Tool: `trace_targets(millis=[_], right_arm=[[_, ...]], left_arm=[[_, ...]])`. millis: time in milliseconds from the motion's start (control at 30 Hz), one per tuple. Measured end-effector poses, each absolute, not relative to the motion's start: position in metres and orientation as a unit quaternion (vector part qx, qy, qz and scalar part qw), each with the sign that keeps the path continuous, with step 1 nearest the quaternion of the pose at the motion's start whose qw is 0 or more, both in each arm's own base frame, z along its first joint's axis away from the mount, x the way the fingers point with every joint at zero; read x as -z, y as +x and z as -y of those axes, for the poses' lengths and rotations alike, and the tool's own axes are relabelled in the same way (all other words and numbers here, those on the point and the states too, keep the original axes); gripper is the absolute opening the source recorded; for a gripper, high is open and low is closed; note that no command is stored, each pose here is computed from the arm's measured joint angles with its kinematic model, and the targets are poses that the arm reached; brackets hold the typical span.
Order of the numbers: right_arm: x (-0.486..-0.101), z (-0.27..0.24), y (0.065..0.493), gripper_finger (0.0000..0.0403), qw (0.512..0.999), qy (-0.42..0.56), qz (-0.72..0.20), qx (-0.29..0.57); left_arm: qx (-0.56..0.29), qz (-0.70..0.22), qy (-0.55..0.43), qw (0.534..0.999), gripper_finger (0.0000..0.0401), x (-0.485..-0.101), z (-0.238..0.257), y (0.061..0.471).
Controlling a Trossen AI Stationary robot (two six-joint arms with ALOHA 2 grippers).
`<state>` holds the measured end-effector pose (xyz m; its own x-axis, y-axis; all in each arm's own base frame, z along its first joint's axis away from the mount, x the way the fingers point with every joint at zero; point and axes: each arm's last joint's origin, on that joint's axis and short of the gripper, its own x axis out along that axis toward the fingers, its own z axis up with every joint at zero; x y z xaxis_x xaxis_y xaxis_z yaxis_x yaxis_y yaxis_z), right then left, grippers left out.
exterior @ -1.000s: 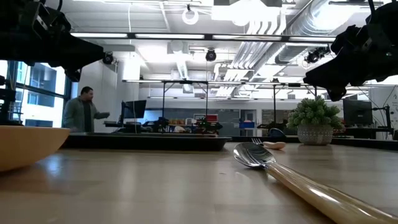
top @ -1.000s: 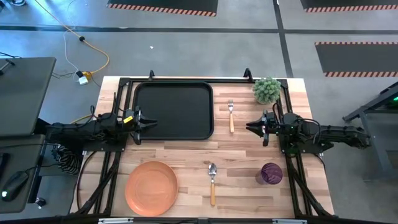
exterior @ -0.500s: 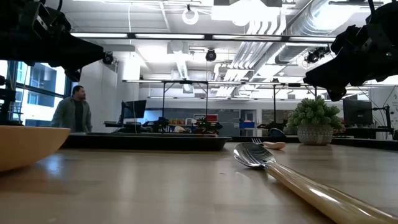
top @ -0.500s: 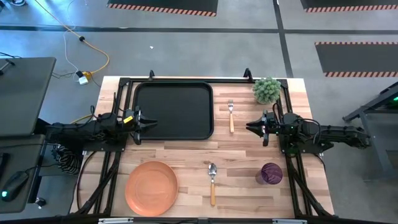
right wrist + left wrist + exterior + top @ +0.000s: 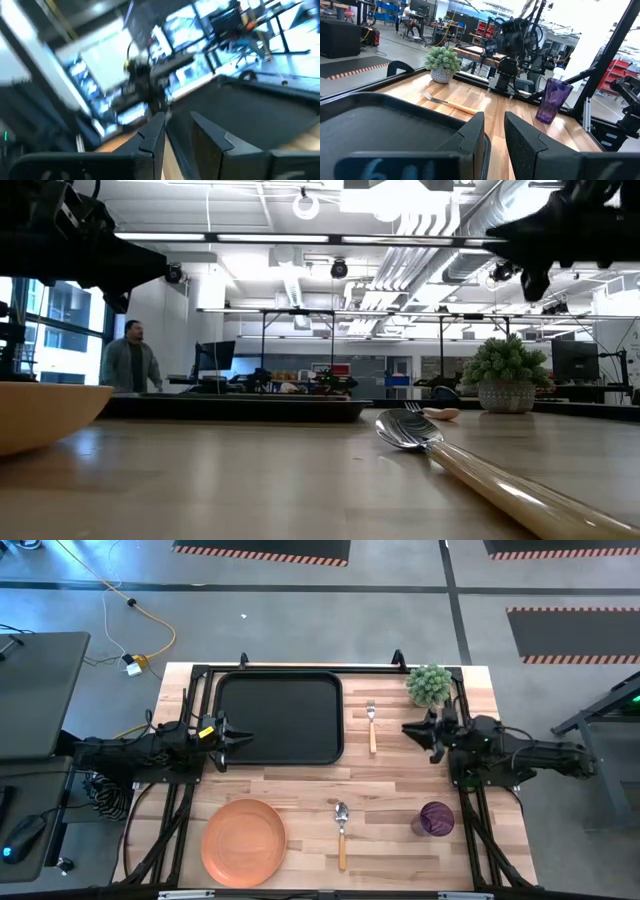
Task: Pick and place plate/cup/fork/spoon on tray
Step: Put the light orange fork on the left of the black serving tray
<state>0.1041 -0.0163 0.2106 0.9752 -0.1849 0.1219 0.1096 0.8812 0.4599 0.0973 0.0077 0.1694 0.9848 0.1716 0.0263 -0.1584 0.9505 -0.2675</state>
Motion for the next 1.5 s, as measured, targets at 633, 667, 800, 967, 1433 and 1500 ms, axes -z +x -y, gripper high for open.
trace_targets(millis=[633,667,800,967,1433,1500], right_arm=[[-0.346,0.017,0.063,0.0080,0.934,0.194,0.260,0.151],[-0.353,0.017,0.064,0.0080,0.934,0.195,0.256,0.158],[-0.378,0.020,0.074,0.0080,0.939,0.198,0.196,0.201],[-0.396,0.026,0.094,0.0080,0.929,0.227,0.084,0.279],[-0.390,0.039,0.169,0.0080,0.835,0.351,-0.131,0.403],[-0.386,0.040,0.180,0.0080,0.821,0.360,-0.150,0.417]], left_arm=[[-0.085,0.025,-0.129,0.988,0.0064,-0.169,-0.008,0.097],[-0.085,0.025,-0.131,0.987,0.0064,-0.169,-0.008,0.097],[-0.085,0.026,-0.143,0.986,0.0065,-0.169,-0.008,0.097],[-0.085,0.026,-0.143,0.986,0.0064,-0.169,-0.008,0.097],[-0.085,0.026,-0.143,0.986,0.0064,-0.169,-0.008,0.097],[-0.085,0.026,-0.143,0.986,0.0064,-0.169,-0.008,0.097]])
